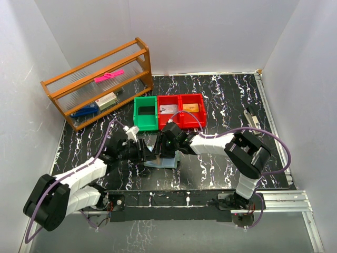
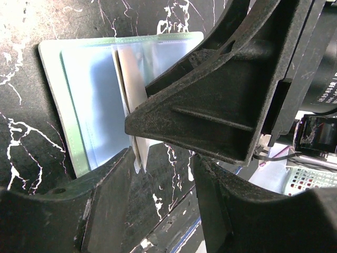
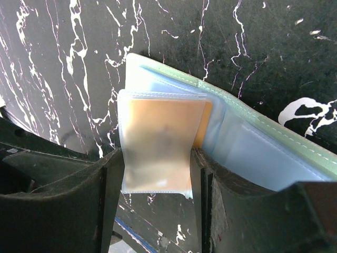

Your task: Take the credit cards out of the card holder

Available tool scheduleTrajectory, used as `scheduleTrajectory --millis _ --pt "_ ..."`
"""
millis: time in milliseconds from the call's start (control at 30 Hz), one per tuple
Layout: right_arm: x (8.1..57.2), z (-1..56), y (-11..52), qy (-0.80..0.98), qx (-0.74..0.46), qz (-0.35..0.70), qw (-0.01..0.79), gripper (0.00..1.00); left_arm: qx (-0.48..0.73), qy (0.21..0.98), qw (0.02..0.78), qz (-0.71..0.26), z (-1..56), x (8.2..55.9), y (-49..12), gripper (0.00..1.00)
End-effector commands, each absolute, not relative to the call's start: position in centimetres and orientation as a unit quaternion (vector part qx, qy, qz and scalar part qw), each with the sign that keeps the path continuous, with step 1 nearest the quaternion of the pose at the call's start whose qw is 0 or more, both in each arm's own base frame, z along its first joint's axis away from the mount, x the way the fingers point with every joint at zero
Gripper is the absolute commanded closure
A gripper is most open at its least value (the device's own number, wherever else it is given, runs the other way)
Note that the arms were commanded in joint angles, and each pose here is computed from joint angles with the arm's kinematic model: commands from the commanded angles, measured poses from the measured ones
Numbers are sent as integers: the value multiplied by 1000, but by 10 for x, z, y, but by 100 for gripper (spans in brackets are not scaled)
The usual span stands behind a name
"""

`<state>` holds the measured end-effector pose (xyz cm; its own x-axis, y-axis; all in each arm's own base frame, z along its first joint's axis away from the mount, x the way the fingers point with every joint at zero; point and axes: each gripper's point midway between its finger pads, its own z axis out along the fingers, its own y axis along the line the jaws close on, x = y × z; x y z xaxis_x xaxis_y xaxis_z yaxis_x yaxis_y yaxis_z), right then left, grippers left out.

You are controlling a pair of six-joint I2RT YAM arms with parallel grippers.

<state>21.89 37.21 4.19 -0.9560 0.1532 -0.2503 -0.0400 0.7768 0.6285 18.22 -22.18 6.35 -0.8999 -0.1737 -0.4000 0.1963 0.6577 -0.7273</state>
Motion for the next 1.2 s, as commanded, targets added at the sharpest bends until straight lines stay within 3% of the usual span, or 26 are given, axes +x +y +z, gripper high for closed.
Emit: scheduleTrajectory --millis 0,333,567,700,900,1167 --pt "203 11 358 948 26 296 113 50 40 882 206 -423 70 178 -230 52" --pt "203 13 361 946 26 306 109 50 66 882 203 -421 77 176 -239 52" --pt "203 14 359 946 29 304 112 50 -4 908 262 -328 78 196 -206 52" --pt "203 14 358 946 30 304 111 50 -4 890 284 -357 93 196 -210 50" --pt "204 14 358 945 30 305 112 48 27 864 242 -441 100 188 -242 50" --pt "204 14 358 945 30 305 112 48 21 881 218 -420 80 186 -239 52"
